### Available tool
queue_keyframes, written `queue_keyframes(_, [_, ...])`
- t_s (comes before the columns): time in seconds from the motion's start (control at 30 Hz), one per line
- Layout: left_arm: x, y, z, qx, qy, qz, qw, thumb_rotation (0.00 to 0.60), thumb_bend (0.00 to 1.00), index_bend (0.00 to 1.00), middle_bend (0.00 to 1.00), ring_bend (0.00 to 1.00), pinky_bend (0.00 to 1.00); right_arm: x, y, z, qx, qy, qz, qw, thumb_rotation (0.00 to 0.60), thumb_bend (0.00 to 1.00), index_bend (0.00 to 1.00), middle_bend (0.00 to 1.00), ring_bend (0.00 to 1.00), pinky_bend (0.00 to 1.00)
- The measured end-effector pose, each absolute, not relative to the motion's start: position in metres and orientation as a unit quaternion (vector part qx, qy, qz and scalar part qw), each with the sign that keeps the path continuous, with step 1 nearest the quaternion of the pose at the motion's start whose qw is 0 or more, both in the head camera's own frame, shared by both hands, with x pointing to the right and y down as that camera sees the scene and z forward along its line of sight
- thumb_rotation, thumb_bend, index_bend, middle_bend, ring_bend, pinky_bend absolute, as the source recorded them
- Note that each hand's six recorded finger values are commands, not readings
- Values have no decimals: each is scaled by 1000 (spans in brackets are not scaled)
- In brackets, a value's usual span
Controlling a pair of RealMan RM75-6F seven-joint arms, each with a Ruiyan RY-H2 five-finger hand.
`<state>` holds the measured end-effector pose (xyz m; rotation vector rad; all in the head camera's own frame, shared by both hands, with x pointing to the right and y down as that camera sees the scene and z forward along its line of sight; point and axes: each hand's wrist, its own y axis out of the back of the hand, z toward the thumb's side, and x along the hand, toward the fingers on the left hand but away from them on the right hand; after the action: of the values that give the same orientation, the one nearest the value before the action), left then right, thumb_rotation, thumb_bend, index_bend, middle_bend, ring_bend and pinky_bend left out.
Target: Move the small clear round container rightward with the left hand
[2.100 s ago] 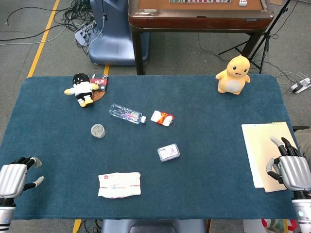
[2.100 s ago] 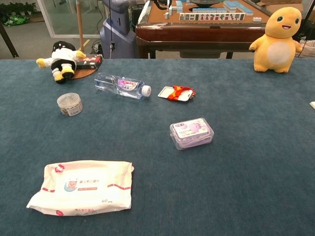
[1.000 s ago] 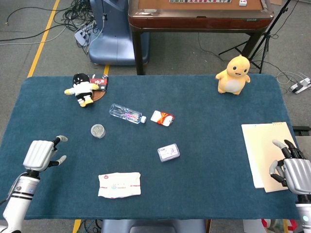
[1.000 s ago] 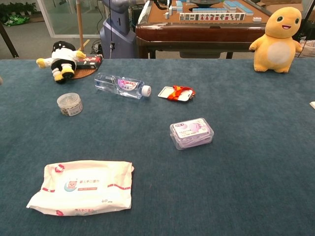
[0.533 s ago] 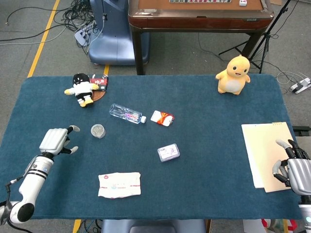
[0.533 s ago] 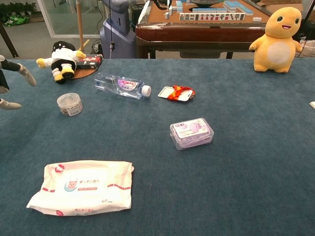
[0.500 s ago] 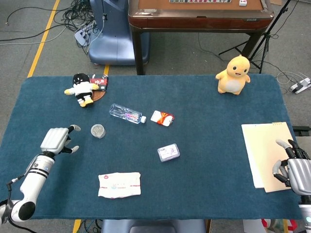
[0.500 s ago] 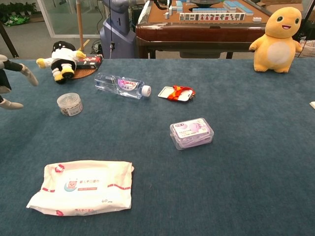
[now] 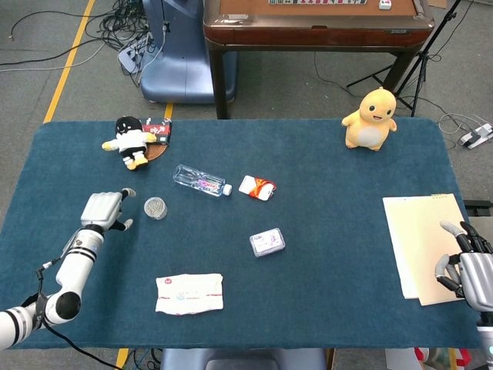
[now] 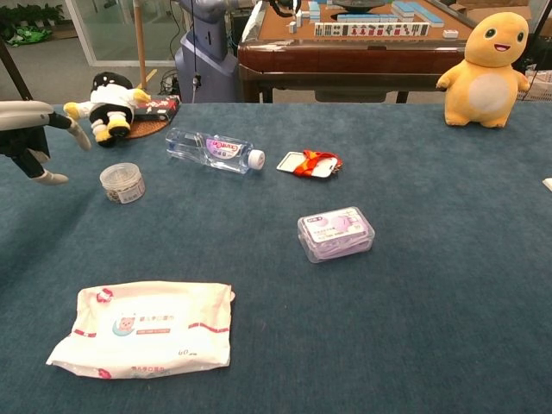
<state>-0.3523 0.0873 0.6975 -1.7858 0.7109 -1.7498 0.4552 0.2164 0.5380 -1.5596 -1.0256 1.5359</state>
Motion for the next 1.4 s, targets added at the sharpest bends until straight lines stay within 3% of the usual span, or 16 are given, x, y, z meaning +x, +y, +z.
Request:
queue_keyframes(0.7, [-345, 79, 712, -640, 223, -695, 238, 600, 358, 208, 1000, 1000, 1000, 455, 217, 539, -605, -395, 594, 353, 600, 80, 228, 189, 73, 235])
queue_keyframes(1.4, [-302, 93, 722, -684, 191, -669, 220, 600, 358, 208, 1000, 1000, 1000, 457, 216, 536, -605, -400, 593, 352, 600, 80, 228, 189, 74, 235])
